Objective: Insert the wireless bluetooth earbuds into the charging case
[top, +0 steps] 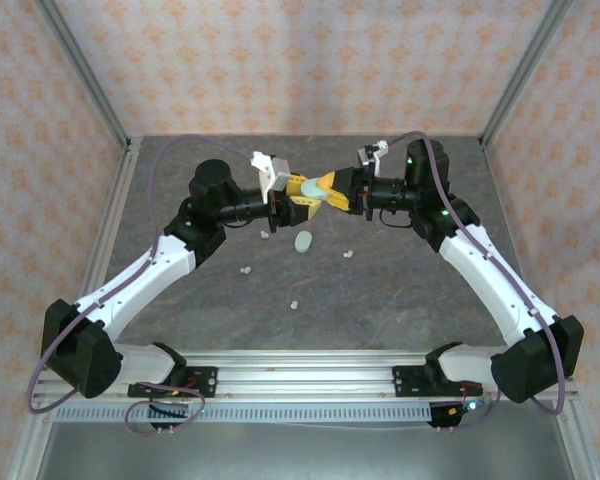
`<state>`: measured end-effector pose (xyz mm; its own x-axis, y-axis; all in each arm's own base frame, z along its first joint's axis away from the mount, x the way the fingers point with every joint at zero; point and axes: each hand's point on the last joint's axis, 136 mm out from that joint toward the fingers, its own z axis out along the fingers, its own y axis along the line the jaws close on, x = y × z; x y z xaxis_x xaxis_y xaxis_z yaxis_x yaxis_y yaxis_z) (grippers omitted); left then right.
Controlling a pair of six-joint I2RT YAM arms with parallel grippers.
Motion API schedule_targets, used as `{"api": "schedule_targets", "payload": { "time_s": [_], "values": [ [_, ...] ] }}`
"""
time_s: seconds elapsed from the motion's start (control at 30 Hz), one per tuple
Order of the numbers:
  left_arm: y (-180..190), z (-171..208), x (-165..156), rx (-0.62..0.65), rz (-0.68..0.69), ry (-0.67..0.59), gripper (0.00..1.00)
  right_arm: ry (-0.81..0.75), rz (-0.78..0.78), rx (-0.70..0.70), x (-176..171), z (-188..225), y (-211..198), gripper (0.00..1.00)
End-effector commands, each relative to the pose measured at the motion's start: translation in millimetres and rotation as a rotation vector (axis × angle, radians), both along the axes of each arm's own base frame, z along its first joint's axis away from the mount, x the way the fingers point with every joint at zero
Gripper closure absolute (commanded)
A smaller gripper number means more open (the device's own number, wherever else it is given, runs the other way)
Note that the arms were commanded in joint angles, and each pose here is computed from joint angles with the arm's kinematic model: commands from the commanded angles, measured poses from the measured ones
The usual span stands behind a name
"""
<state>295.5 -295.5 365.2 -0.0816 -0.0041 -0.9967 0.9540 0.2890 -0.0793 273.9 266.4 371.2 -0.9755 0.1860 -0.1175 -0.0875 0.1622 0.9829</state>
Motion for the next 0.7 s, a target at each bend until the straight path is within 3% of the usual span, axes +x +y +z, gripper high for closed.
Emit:
{"api": "schedule_targets", "payload": {
  "time_s": [0.0, 0.67],
  "values": [
    [-2.0, 27.4, -3.4, -0.060, -0.017, -0.070, 0.56, -0.016, 0.039, 0.016, -8.6, 1.9, 0.9, 0.87],
    [-6.5, 20.5, -5.1, -0.030, -0.033, -0.055, 0.52, -0.020, 0.043, 0.044, -7.6, 9.6, 2.1, 0.87]
  ]
}}
